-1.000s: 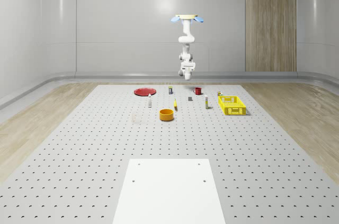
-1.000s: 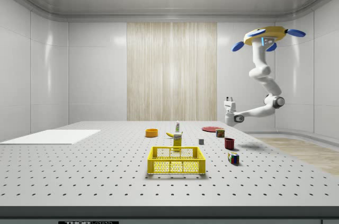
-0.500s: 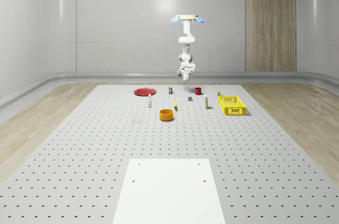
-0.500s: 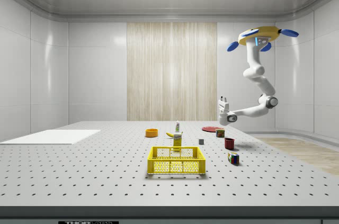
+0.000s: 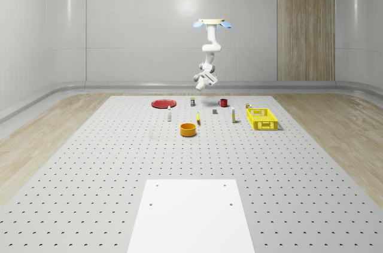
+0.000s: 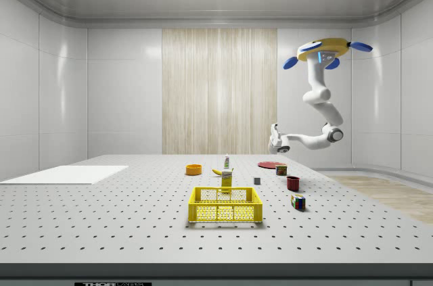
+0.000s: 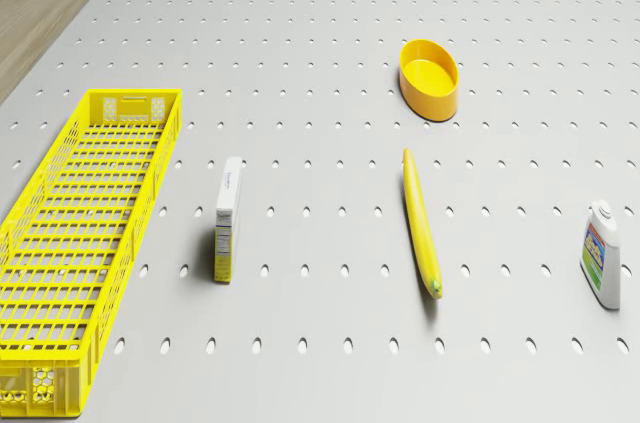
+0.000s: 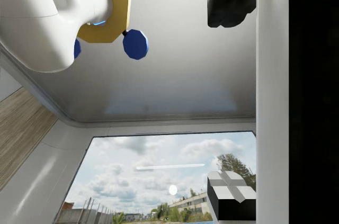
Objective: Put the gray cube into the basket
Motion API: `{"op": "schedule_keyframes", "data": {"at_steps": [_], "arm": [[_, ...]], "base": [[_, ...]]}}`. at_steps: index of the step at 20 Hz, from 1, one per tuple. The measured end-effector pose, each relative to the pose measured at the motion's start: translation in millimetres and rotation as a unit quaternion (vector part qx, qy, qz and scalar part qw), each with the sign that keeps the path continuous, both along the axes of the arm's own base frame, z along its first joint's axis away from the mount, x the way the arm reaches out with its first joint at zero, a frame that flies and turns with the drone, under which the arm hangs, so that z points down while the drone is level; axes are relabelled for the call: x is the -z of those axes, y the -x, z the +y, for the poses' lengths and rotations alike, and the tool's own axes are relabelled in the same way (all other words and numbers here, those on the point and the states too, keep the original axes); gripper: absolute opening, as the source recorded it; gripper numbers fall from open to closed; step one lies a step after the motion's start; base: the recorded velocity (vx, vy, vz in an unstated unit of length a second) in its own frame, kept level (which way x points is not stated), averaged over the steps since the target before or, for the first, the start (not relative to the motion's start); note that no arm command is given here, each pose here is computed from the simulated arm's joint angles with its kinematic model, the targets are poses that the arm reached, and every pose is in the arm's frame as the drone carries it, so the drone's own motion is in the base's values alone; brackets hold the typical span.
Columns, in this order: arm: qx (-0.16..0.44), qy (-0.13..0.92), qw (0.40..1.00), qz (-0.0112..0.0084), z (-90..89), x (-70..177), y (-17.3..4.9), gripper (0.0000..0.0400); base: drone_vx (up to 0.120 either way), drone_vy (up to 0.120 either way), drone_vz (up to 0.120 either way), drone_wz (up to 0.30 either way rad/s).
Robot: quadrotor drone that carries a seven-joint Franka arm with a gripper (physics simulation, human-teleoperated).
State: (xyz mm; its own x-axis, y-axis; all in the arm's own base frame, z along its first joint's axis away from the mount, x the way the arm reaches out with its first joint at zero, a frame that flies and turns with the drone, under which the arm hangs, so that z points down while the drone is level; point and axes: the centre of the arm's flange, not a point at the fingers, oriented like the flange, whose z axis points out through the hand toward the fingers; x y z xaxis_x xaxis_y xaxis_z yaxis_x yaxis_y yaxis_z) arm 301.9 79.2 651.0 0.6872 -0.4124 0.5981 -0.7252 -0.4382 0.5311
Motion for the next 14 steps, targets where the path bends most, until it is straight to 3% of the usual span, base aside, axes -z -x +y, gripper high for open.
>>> {"op": "schedule_keyframes", "data": {"at_steps": [3, 5, 9, 14], "arm": [[0.008, 0.231, 0.973, -0.0001, 18.0, 42, -1.3, 0.0400], [0.014, 0.395, 0.918, -0.0001, 17.9, 77, -2.5, 0.0400], [0.024, 0.655, 0.755, 0.0002, -9.9, 130, -4.3, 0.0400], [0.028, 0.808, 0.589, 0.0011, -47.3, 154, -5.0, 0.0400]], "base": [[0.120, 0.000, -0.120, 0.000], [0.120, 0.000, -0.120, 0.000], [0.120, 0.000, -0.120, 0.000], [0.120, 0.000, -0.120, 0.000]]}}
